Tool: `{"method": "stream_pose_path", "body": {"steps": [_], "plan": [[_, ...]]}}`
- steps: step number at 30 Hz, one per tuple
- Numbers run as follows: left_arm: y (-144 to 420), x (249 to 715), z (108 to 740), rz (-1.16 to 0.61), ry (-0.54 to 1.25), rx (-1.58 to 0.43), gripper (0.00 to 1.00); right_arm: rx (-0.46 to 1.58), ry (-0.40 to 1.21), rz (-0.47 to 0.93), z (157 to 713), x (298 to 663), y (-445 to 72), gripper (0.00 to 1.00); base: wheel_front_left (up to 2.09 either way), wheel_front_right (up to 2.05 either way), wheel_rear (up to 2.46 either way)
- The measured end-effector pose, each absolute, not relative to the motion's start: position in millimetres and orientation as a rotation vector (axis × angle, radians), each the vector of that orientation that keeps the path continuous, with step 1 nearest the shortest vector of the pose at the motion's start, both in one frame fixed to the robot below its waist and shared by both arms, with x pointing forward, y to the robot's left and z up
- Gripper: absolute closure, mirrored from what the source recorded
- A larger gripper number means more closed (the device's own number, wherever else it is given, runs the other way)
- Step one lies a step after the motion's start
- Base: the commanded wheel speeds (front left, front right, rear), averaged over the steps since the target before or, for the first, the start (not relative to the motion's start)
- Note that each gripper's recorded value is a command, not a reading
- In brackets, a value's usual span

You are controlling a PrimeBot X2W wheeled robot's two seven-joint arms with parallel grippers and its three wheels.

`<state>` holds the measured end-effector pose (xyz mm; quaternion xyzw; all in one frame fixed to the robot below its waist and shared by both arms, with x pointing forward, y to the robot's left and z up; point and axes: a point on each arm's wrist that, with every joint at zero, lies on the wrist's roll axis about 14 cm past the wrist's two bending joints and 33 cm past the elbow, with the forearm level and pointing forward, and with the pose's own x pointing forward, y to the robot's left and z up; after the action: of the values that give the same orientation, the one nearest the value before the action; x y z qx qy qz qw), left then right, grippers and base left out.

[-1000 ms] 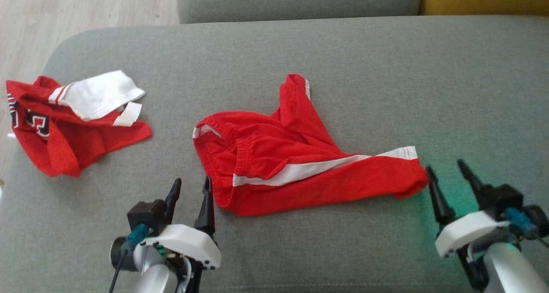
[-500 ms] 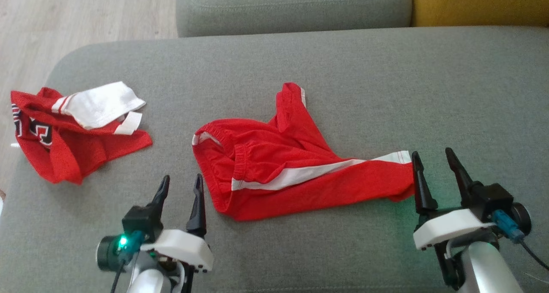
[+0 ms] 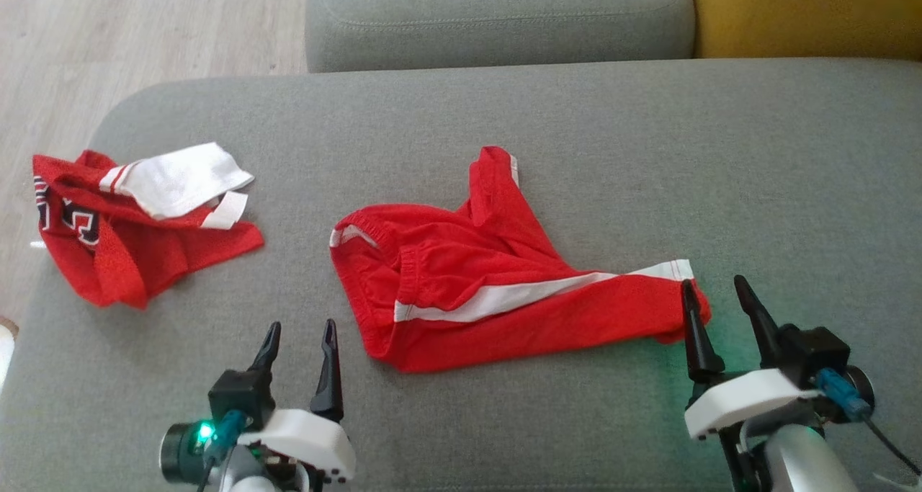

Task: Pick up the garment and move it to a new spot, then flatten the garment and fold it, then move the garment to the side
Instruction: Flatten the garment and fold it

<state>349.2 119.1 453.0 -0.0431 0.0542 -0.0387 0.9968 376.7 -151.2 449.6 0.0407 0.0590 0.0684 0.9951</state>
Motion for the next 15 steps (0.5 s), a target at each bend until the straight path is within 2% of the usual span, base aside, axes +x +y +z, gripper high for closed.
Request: {"method": "stream_pose_path", "body": {"steps": [5, 15], "plan": [[117, 350, 450, -0.087, 0.12, -0.113, 0.0, 0.081, 0.136, 0.155, 444, 379, -145, 0.0, 0.0, 0.0, 0.0], [60, 361, 446, -0.327, 0.167, -0.271, 0.0, 0.082, 0.171, 0.146, 432, 383, -148, 0.0, 0.0, 0.0, 0.0]]}}
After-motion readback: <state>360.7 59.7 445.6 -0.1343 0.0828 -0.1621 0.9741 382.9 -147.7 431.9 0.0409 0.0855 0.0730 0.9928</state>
